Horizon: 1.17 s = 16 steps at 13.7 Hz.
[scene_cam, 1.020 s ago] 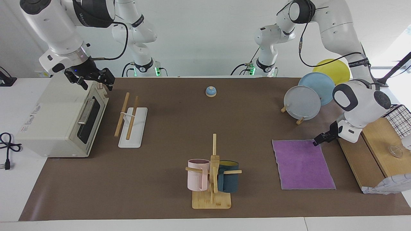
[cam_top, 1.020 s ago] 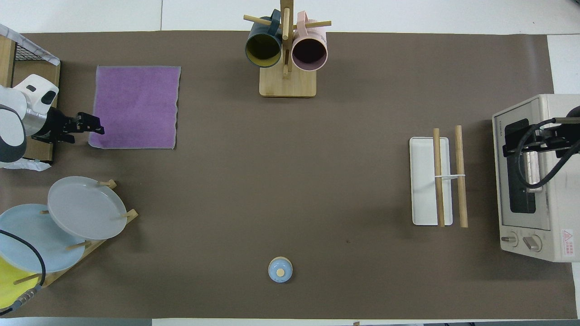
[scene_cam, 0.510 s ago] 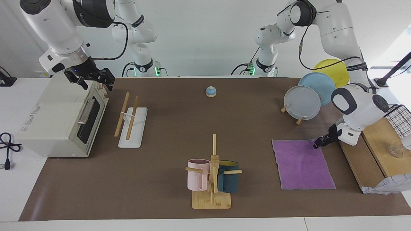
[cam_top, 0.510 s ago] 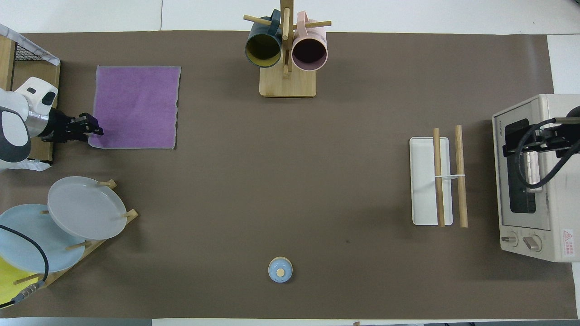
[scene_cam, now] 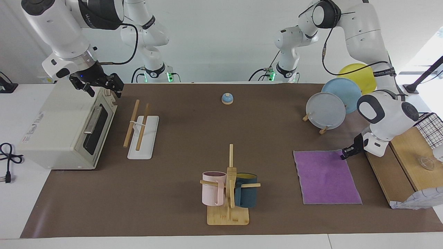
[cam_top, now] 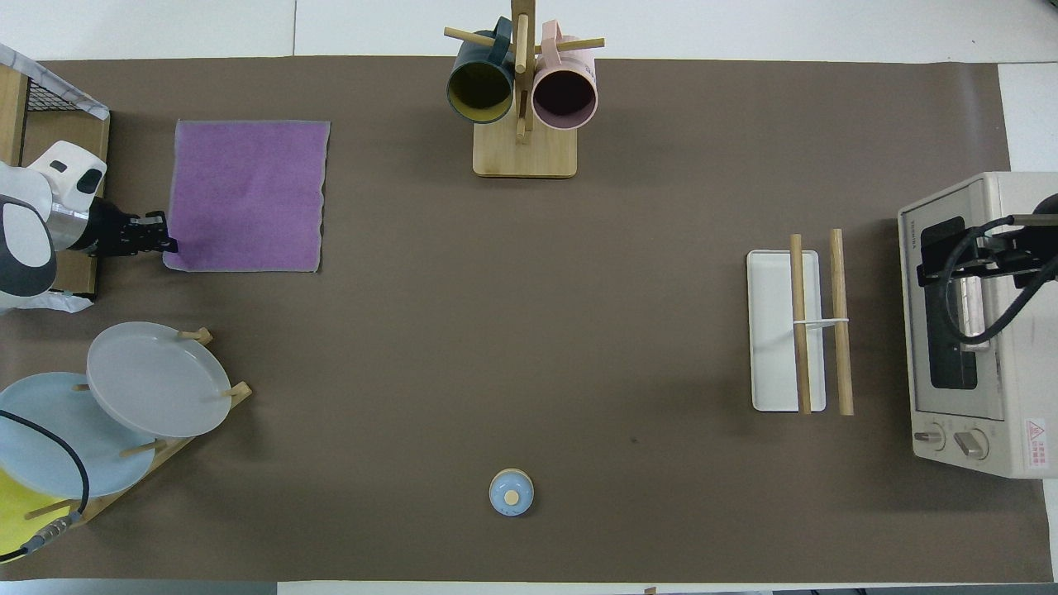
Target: Fold towel and hang on rack
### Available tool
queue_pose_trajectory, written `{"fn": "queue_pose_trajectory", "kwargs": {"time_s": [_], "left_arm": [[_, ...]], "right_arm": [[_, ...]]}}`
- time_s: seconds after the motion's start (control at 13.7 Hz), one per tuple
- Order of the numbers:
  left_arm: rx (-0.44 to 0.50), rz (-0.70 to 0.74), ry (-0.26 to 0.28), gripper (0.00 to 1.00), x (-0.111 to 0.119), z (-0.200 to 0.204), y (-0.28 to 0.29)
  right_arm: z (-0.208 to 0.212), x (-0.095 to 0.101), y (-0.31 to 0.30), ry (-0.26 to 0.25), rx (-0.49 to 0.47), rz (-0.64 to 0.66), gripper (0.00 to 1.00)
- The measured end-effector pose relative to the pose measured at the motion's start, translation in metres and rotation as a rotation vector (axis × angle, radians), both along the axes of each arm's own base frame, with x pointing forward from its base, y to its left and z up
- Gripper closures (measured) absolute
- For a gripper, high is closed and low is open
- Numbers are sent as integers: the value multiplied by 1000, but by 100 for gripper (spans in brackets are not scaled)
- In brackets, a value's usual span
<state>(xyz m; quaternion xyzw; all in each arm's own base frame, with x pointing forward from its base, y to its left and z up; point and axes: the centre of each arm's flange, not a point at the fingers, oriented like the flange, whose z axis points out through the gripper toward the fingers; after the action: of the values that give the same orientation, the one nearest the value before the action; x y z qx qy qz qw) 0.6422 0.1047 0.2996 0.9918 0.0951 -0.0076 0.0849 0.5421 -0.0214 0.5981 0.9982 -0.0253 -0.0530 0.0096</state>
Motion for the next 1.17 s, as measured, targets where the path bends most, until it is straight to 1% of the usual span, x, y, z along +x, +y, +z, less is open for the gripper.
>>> {"fn": "queue_pose_trajectory", "kwargs": {"time_s": [0.22,0.44,0.66,0.87,1.02,1.17], "left_arm": [[0,-35,-7,98,0,0,0],[4,-102,-30,98,2,2,0],[6,-136,-40,98,3,4,0],[5,-198,-51,98,5,6,-11],[8,-221,-66,98,7,19,-19],[5,-260,-81,98,7,43,-33]], "right_arm": [[0,0,0,0,0,0,0],[0,0,0,0,0,0,0],[0,0,0,0,0,0,0],[0,0,0,0,0,0,0],[0,0,0,0,0,0,0],[0,0,0,0,0,0,0]]}}
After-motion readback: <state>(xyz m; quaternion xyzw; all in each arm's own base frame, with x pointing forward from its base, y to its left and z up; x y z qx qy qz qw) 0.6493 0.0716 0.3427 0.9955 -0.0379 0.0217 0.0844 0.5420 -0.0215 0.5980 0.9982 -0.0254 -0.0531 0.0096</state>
